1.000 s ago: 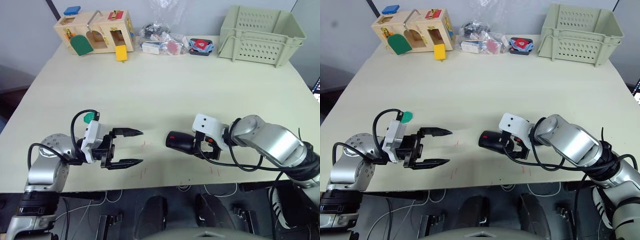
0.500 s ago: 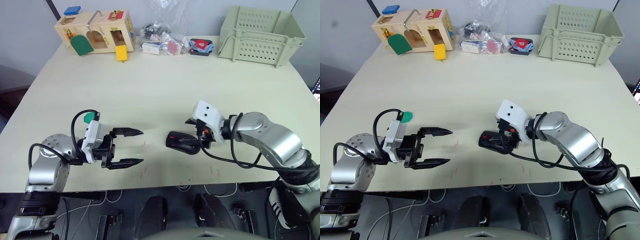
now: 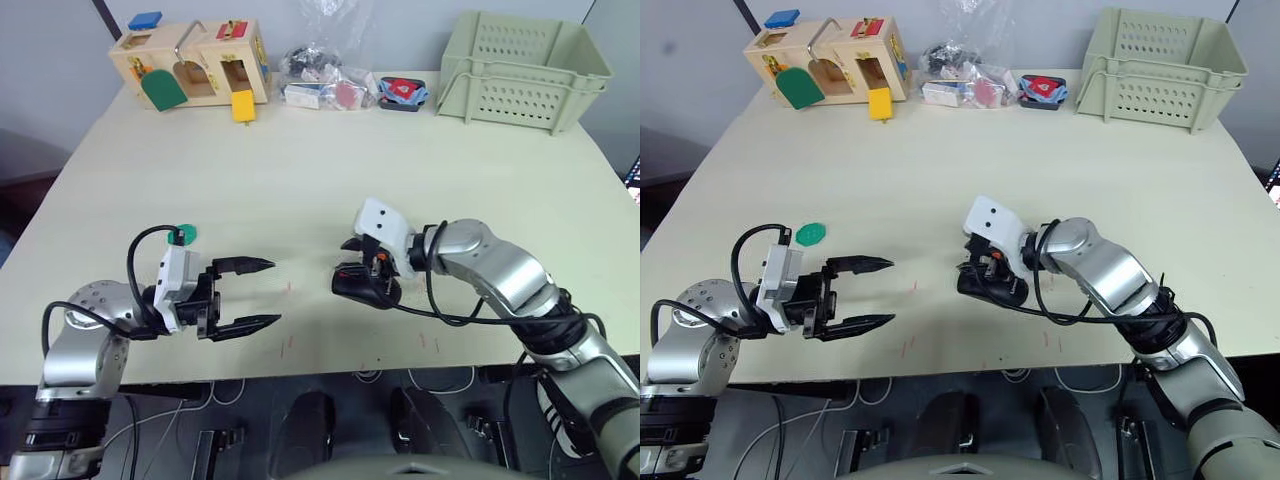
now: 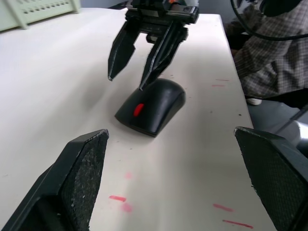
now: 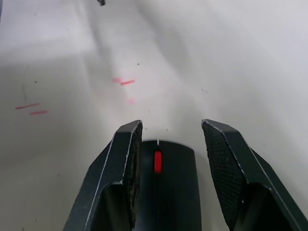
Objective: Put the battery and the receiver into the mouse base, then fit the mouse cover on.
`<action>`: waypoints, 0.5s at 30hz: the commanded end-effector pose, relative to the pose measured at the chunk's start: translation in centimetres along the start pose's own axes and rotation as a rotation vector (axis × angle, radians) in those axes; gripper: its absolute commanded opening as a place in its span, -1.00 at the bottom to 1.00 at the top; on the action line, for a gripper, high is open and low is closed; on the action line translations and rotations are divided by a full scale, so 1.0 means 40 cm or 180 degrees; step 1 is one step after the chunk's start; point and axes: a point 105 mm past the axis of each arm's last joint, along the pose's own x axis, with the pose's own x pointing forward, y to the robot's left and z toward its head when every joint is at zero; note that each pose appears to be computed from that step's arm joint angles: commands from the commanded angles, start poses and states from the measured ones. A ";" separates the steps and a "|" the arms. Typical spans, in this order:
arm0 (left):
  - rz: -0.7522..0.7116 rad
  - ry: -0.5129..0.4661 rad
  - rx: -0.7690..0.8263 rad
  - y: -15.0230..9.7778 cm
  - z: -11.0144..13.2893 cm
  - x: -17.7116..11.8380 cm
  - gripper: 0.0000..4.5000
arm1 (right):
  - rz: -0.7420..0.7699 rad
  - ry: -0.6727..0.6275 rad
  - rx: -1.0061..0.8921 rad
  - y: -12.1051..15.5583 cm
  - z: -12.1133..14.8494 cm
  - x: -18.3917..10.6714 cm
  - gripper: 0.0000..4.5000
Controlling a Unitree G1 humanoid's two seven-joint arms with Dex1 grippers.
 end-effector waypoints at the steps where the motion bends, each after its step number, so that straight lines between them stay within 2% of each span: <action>1: 0.0068 -0.0018 0.0124 -0.002 0.023 -0.012 1.00 | 0.0036 0.0169 -0.0102 0.002 0.001 0.009 -0.08; 15: 0.0164 0.0000 0.0100 -0.015 0.020 -0.023 1.00 | 0.0206 0.0628 -0.0003 0.021 -0.059 0.059 -0.08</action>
